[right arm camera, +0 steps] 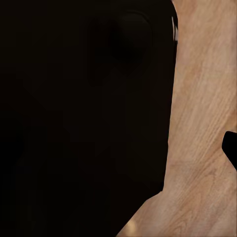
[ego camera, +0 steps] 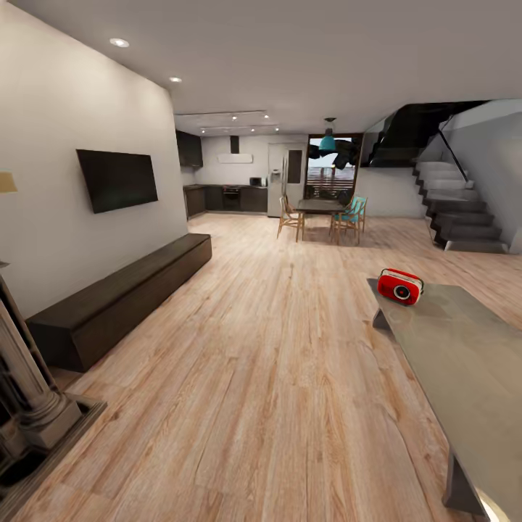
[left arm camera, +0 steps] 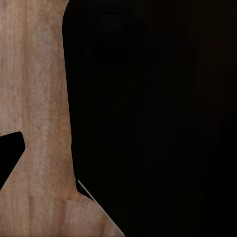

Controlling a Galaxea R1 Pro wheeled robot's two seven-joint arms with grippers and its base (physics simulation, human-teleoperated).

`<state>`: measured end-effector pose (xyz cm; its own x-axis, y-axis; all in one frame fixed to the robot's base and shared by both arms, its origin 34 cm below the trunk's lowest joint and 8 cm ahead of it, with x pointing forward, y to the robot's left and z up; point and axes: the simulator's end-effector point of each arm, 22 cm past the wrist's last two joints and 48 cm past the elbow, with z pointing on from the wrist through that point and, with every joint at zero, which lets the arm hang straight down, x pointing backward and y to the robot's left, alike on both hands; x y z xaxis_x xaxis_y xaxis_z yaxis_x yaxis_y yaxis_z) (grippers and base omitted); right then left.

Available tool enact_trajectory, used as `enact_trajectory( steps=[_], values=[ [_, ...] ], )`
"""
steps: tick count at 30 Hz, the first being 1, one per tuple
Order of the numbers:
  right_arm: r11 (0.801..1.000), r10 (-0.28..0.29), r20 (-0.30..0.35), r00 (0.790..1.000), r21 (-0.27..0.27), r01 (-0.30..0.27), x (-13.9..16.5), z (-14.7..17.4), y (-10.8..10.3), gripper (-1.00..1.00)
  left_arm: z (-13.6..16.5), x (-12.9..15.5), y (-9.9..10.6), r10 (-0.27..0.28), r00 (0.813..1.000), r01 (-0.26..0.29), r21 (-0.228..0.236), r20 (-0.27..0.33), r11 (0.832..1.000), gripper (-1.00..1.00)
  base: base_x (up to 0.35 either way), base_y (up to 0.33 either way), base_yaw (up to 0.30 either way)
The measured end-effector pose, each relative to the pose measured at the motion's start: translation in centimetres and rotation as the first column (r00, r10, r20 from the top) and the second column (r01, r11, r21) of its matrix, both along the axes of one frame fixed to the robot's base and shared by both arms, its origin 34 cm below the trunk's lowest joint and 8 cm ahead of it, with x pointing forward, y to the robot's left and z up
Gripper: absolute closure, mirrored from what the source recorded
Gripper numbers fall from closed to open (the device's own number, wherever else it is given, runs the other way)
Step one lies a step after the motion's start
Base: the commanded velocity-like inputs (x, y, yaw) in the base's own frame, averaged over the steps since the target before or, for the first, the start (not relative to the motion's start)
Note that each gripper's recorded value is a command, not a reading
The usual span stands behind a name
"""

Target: Turn on the radio receiver that's on the table in the living room.

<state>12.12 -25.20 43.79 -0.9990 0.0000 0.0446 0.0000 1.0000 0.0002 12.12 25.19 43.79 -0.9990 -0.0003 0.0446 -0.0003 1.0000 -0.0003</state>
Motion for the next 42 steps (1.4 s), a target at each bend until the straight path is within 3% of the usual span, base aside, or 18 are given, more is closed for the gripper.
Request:
enact_trajectory(
  steps=[13, 42],
  values=[
    [1.000, 0.001, 0.012, 1.000, 0.002, -0.001, 0.4, 0.0, 0.0, -1.00, 0.0, 2.2, -0.3, 0.006, 0.999, -0.006, -0.005, 0.047, 1.000, -1.00, 0.000, 0.000, 0.000],
    [1.000, -0.001, 0.005, 1.000, 0.001, 0.001, 0.1, 0.0, 0.0, -1.00, 0.0, 2.1, -0.4, 0.006, 0.999, -0.006, -0.007, 0.044, 1.000, -1.00, 0.010, 0.000, 0.000]
  ],
)
